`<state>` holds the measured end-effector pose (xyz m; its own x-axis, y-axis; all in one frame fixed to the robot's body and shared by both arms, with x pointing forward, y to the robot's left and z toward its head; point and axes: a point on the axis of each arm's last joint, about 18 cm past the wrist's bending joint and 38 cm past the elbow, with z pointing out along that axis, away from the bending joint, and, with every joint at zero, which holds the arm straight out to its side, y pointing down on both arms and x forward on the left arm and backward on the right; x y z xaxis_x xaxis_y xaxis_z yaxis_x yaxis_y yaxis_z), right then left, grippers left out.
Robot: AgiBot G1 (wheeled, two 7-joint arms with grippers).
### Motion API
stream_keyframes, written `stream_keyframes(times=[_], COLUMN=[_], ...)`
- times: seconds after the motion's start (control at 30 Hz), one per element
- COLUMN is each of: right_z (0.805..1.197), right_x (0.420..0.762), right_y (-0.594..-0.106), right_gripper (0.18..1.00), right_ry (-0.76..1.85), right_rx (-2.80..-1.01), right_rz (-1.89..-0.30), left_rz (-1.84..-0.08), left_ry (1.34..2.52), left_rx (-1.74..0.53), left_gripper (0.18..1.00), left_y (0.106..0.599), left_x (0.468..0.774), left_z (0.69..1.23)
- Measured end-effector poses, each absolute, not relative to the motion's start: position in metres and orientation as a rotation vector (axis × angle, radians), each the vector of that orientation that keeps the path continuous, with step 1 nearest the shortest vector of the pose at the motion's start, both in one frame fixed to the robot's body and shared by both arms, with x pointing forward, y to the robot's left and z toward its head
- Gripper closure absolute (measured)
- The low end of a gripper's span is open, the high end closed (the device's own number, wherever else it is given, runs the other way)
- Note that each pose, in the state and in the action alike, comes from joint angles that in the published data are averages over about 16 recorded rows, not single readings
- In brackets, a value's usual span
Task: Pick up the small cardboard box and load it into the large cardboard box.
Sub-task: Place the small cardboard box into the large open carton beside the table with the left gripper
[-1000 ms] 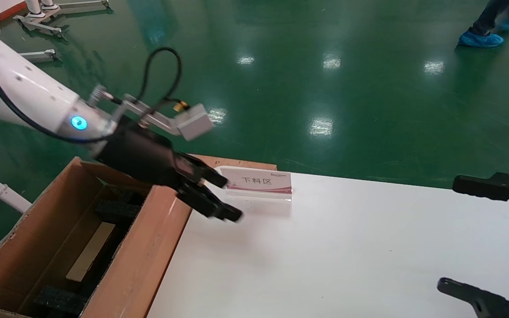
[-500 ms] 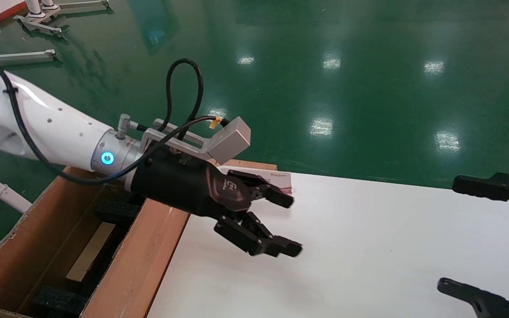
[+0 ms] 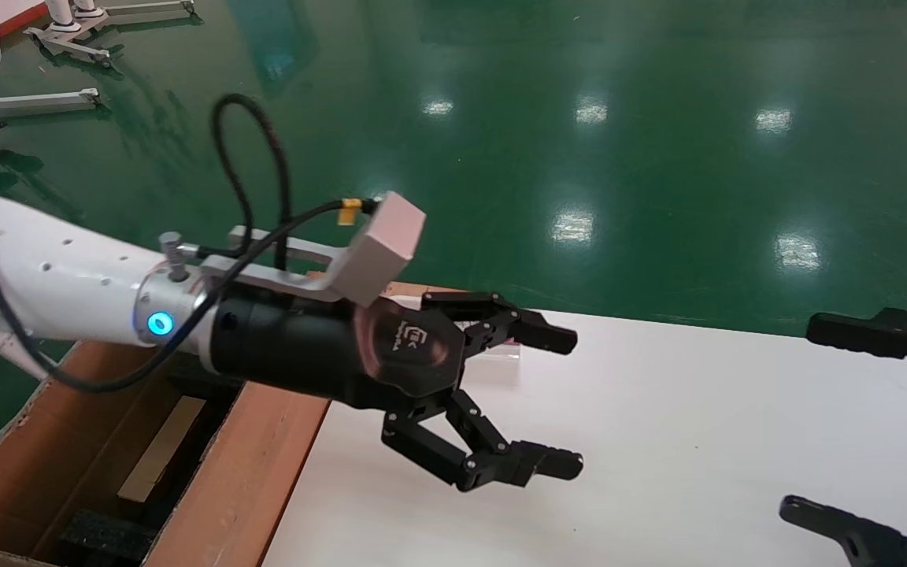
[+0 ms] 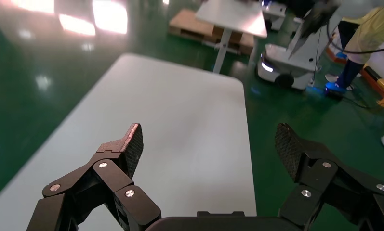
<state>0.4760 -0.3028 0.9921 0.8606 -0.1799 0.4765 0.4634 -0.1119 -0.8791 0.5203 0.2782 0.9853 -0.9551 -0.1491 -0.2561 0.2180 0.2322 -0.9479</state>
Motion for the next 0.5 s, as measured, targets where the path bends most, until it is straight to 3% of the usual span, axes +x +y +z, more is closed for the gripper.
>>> stream_keyframes(times=[0.5], right_z=[0.992], right_x=[0.476], right_y=[-0.303], right_gripper=[0.178], right_ry=[-0.227], right_rx=[-1.595], right_rz=[-0.553], left_rz=[-1.805], left_ry=[1.939], left_rx=[0.266], left_gripper=[0.184], left_y=[0.299], left_x=[0.478], left_z=[0.992])
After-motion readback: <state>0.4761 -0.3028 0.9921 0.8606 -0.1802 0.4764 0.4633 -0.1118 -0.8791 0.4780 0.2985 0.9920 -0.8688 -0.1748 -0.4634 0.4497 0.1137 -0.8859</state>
